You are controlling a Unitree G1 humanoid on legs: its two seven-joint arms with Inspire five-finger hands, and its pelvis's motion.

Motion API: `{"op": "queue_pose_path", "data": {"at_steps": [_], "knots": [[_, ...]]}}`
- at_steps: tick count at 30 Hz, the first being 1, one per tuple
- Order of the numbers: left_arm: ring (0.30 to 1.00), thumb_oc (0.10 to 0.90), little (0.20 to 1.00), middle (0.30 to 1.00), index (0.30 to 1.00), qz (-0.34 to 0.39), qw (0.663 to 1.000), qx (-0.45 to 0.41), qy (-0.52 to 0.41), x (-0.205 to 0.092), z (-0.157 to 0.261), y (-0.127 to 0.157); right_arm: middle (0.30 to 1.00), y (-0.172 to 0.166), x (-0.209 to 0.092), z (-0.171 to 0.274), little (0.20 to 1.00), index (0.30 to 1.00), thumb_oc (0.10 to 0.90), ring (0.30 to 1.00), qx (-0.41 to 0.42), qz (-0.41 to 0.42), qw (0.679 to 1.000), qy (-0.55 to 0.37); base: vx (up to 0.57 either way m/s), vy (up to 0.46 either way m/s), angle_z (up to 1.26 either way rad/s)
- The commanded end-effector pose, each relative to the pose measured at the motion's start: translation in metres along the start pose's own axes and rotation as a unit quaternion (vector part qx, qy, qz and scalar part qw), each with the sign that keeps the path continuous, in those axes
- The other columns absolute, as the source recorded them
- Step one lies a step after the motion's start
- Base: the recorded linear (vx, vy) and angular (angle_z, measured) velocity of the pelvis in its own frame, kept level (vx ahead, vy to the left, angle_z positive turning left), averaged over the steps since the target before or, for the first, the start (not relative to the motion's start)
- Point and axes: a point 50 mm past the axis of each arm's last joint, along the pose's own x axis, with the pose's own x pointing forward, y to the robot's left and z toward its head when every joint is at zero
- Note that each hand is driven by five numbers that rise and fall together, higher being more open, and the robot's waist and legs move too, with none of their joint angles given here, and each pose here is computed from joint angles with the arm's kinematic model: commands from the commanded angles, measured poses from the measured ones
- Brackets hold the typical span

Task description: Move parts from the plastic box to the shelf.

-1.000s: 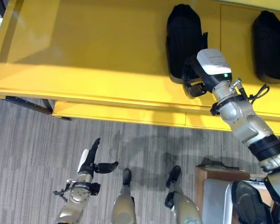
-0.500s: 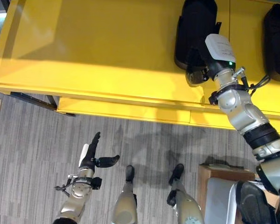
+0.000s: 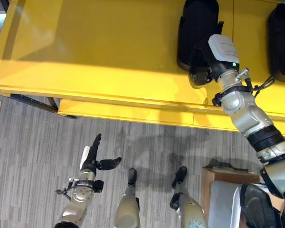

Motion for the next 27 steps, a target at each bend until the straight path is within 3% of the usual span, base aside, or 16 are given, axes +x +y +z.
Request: {"op": "queue_pose_path", "data": {"at_steps": [1,16,27], "knots": [[1.000,0.900,1.000,1.000,1.000,0.023,0.998,-0.009,-0.066,-0.004,0.020,0.019,1.000,-0.052,0.030,0.033,1.000,1.000,0.900,1.000,-0.041,-0.068,0.994,-0.072,0.00,0.000,0.00],[1.000,0.900,1.000,1.000,1.000,0.034,0.998,0.002,-0.056,-0.007,0.016,0.027,1.000,-0.069,0.023,0.047,1.000,1.000,0.900,1.000,-0.079,-0.069,0.987,-0.126,0.00,0.000,0.00],[1.000,0.900,1.000,1.000,1.000,0.047,0.998,0.015,-0.045,-0.007,0.012,0.033,1.000,-0.109,0.004,0.079,1.000,1.000,0.900,1.000,-0.095,-0.149,0.961,-0.213,0.00,0.003,-0.05]]}}
